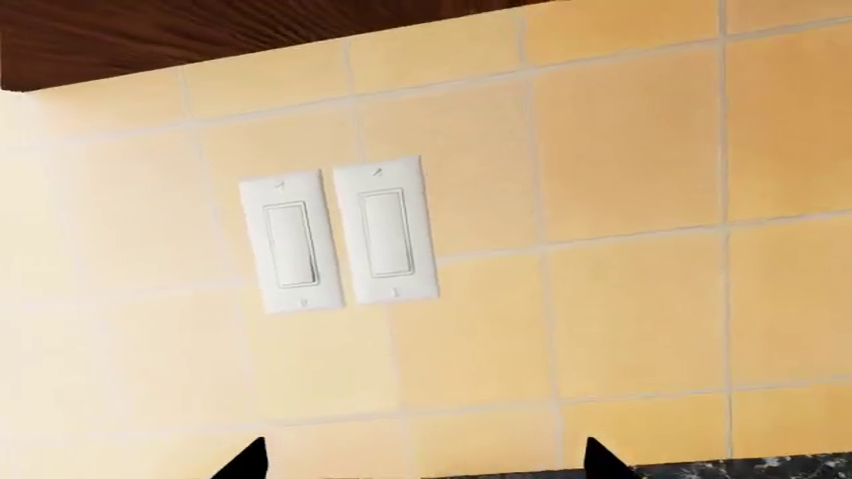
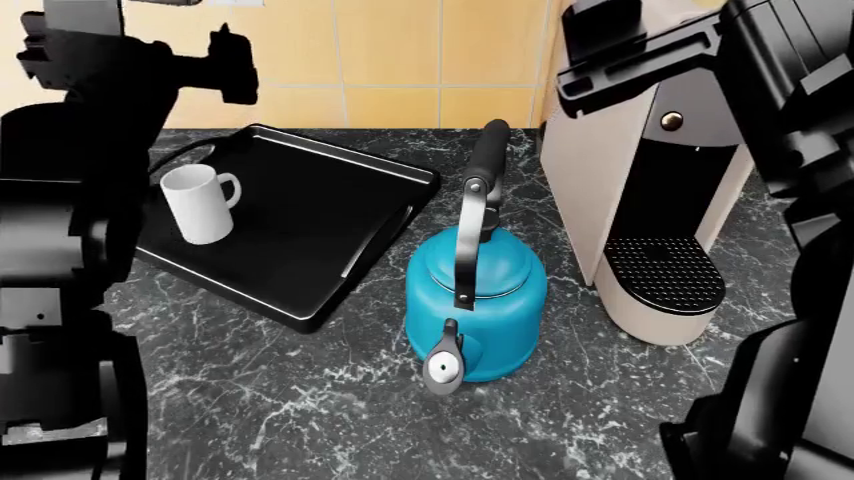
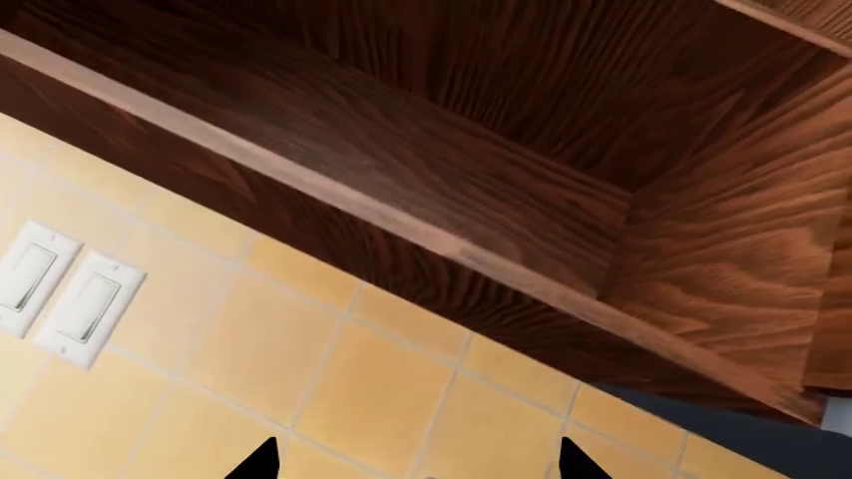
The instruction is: Pick the kettle from the counter and place it on the tray. Then pick the mug from the cabinet and place it on the tray. Then close the cabinet doors.
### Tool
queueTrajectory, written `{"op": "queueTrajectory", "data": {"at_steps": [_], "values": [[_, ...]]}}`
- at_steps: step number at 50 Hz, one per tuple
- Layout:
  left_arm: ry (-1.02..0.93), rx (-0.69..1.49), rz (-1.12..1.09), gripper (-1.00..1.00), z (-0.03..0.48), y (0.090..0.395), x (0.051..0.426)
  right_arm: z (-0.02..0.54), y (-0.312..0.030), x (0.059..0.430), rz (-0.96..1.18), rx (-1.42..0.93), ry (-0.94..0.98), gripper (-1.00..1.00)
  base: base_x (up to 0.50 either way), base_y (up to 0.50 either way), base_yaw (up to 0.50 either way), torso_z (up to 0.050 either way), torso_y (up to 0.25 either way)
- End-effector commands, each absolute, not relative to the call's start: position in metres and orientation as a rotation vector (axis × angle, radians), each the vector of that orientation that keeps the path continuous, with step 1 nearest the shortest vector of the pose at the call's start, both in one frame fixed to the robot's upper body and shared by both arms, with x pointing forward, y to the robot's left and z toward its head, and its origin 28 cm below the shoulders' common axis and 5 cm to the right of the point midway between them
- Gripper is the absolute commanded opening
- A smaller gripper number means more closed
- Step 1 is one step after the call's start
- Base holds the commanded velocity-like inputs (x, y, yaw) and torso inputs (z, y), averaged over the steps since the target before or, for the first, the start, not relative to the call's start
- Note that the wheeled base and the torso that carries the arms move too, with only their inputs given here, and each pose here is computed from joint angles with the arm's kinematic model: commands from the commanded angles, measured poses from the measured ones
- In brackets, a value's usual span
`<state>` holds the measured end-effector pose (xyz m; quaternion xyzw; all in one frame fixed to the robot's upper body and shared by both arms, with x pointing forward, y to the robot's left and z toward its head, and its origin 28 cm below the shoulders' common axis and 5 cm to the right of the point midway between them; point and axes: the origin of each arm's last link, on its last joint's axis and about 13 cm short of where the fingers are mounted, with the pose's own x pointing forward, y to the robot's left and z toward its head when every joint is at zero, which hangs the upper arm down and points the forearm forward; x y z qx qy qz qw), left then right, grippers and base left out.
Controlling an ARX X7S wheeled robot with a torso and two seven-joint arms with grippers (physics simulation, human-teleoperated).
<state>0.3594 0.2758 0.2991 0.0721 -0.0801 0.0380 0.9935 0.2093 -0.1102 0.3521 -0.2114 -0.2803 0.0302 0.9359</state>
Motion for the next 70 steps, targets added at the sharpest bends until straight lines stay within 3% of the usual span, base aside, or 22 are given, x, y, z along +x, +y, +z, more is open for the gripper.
{"op": "queueTrajectory", "data": {"at_steps": [1, 16, 43, 70], "values": [[-0.037, 0.19, -0.058, 1.0, 0.331, 0.263, 0.338, 0.356, -0.111, 0.206, 0.054, -0.442, -0.578, 1.0, 0.0, 0.0, 0.0, 0.0, 0.0], [0.153, 0.159, -0.122, 1.0, 0.374, 0.238, 0.301, 0.371, -0.115, 0.199, 0.02, -0.498, -0.574, 1.0, 0.0, 0.0, 0.0, 0.0, 0.0], [0.081, 0.144, -0.245, 1.0, 0.436, 0.192, 0.247, 0.387, -0.12, 0.183, -0.034, -0.565, -0.575, 1.0, 0.0, 0.0, 0.0, 0.0, 0.0], [0.103, 0.194, -0.372, 1.0, 0.418, 0.161, 0.216, 0.388, -0.121, 0.181, -0.044, -0.572, -0.575, 1.0, 0.0, 0.0, 0.0, 0.0, 0.0]]}}
